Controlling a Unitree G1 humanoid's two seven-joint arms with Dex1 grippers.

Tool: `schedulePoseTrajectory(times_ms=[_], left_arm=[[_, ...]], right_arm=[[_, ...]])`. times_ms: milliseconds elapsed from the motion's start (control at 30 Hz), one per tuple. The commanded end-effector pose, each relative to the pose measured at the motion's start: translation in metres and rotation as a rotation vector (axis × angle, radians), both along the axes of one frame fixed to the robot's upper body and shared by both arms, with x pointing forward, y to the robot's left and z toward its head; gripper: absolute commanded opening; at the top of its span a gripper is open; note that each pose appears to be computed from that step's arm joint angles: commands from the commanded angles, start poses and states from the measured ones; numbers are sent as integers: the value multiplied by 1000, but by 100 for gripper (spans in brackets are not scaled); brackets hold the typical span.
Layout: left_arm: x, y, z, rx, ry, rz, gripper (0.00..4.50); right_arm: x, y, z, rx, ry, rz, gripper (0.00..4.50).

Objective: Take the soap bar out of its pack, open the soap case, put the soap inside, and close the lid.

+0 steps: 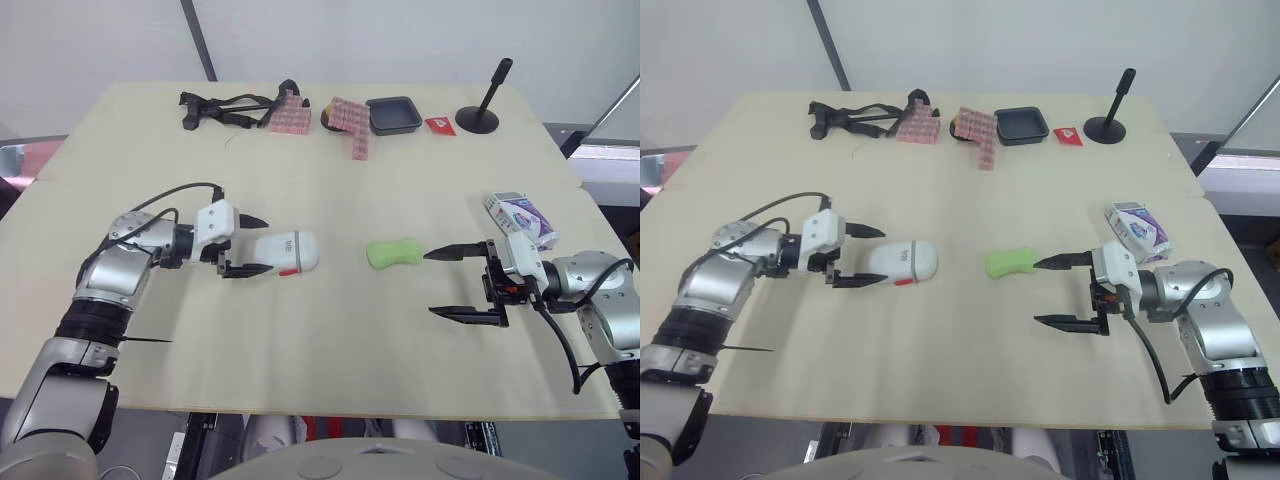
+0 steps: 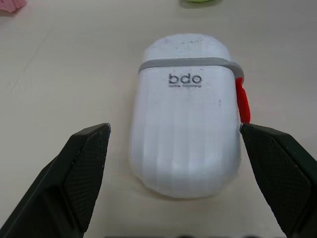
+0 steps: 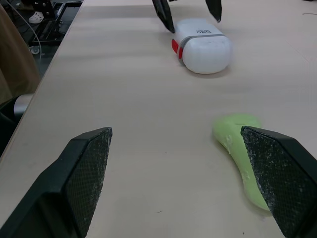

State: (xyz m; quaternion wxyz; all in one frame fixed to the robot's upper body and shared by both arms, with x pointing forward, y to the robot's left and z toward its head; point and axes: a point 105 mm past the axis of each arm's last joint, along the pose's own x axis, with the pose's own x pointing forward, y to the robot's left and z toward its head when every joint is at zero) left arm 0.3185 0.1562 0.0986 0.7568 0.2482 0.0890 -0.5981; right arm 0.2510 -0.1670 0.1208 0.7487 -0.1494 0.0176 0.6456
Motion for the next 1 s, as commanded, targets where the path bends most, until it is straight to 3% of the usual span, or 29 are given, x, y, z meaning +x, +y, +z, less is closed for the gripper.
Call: schedulePoseTrajectory(times_ms=[33, 967, 1000], left_arm=[[1, -5, 6, -7, -13, -25, 450], [10, -14, -6, -16, -7, 36, 450], [10, -14, -6, -19, -5, 37, 423]], right_arm=[[2, 0, 10, 47, -7, -27, 447], [4, 2, 10, 70, 28, -79, 447], [4, 2, 10, 69, 28, -79, 450]])
